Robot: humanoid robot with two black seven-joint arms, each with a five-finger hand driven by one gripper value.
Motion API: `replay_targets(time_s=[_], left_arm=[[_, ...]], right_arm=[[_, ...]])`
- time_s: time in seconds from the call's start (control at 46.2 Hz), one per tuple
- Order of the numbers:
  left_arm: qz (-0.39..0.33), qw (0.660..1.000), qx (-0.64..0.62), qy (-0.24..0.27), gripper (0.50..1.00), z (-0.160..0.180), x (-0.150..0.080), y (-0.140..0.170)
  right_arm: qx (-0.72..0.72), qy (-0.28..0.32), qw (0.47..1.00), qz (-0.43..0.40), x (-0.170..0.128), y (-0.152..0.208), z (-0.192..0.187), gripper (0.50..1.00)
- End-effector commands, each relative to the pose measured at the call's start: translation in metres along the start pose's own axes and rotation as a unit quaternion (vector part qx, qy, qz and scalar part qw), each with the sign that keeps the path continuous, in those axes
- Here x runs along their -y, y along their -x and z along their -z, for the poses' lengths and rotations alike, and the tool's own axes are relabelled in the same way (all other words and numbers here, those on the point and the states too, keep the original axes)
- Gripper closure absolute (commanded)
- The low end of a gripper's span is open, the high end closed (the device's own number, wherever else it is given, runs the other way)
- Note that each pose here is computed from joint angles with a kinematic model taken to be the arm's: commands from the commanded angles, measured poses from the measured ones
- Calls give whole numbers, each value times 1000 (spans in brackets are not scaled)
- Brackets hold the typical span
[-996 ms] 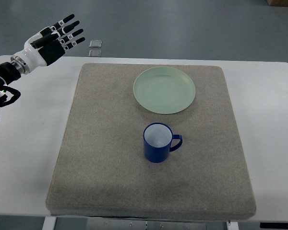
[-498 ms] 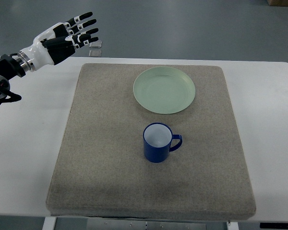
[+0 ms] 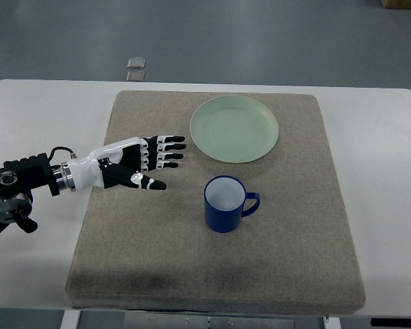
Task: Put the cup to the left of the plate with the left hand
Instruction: 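Move the left hand down and forward toward the blue mug, then close the left hand fingers around the blue mug's body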
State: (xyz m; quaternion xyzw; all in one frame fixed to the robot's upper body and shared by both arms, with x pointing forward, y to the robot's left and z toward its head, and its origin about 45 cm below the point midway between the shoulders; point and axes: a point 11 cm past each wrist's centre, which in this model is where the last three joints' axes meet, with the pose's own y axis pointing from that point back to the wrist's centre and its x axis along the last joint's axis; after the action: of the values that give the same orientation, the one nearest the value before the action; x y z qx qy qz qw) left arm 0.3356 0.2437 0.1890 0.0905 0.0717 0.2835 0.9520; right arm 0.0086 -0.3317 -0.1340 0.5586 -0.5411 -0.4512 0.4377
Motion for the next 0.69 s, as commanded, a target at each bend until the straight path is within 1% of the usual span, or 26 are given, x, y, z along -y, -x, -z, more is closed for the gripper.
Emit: replay_targets(time_s=[0.0,0.26,0.455,0.671], left_arm=[[14,1000,17,3,504,5,2,9],[37,999,28,13,501,9,22,27],[14,1000,17,21,500,13,32,26],[23,999,21,25,501,10,40,31]], right_arm=[[0,0,1000,0,0,0,0,568],[0,0,1000,0,0,0,1,568],[0,0,1000,0,0,0,1,568],[0,0,1000,0,0,0,1,568]])
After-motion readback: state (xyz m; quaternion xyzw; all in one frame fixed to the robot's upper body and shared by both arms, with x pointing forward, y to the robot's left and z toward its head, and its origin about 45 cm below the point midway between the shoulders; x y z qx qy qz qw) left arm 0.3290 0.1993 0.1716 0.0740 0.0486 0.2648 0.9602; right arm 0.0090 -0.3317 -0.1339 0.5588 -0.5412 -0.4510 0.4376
